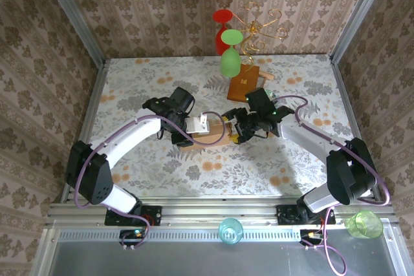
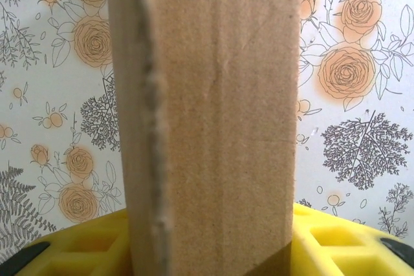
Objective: Fold the paper box
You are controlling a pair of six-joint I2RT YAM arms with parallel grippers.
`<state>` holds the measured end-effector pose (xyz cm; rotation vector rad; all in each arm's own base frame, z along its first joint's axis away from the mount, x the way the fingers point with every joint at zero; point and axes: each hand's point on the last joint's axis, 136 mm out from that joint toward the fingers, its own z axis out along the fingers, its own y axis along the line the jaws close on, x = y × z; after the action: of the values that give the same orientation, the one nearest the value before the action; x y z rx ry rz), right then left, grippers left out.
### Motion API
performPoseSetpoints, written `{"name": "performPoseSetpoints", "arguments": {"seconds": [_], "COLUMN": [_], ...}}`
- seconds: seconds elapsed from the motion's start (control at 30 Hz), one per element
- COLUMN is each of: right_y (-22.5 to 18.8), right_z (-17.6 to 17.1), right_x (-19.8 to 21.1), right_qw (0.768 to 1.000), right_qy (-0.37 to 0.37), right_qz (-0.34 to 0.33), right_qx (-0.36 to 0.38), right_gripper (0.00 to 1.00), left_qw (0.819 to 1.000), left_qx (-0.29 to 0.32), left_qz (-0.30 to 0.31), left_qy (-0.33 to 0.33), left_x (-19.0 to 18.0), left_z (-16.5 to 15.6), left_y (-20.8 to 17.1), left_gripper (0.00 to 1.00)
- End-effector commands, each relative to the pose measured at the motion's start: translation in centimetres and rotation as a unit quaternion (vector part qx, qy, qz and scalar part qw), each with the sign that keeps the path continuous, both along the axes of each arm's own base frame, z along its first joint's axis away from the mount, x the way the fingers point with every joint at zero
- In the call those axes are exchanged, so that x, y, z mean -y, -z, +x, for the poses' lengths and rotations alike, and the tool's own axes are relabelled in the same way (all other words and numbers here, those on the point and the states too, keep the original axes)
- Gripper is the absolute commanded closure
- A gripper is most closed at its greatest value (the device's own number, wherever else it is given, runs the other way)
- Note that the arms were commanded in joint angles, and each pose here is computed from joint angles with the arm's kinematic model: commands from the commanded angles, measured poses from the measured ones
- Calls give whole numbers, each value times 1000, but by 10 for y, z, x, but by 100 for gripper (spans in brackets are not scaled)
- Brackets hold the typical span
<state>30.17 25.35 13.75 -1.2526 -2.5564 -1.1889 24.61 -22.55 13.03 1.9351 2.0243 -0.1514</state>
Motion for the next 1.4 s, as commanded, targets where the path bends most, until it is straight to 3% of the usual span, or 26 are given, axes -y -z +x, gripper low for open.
{"name": "performPoseSetpoints", "arguments": {"seconds": [0.0, 0.57, 0.8, 0.97, 1.1, 1.17, 1.27, 1.37], "right_y": [-3, 1, 4, 3, 3, 4, 4, 4], "right_z": [6, 27, 30, 34, 35, 36, 37, 37], "right_x": [-5, -4, -4, -6, -7, -9, -10, -10], "right_qw": [1000, 998, 998, 998, 998, 998, 998, 998], "right_qy": [7, 43, 55, 58, 59, 58, 58, 58], "right_qz": [6, -21, -23, -23, -23, -22, -22, -23], "right_qx": [0, 28, 16, 11, 5, 3, -1, -3], "right_gripper": [32, 39, 40, 40, 41, 41, 41, 41], "left_qw": [1000, 993, 978, 965, 941, 925, 884, 846], "left_qx": [-2, -29, -30, 1, 19, 6, -33, -106], "left_qz": [-16, -112, -181, -193, -212, -230, -265, -284], "left_qy": [1, -28, -99, -175, -263, -302, -384, -439], "left_x": [4, 20, 17, -1, -26, -38, -61, -75], "left_z": [0, -16, -18, -13, -6, -8, -7, -10], "left_y": [-3, -31, -55, -65, -79, -84, -89, -87], "left_gripper": [48, 36, 27, 24, 25, 32, 47, 52]}}
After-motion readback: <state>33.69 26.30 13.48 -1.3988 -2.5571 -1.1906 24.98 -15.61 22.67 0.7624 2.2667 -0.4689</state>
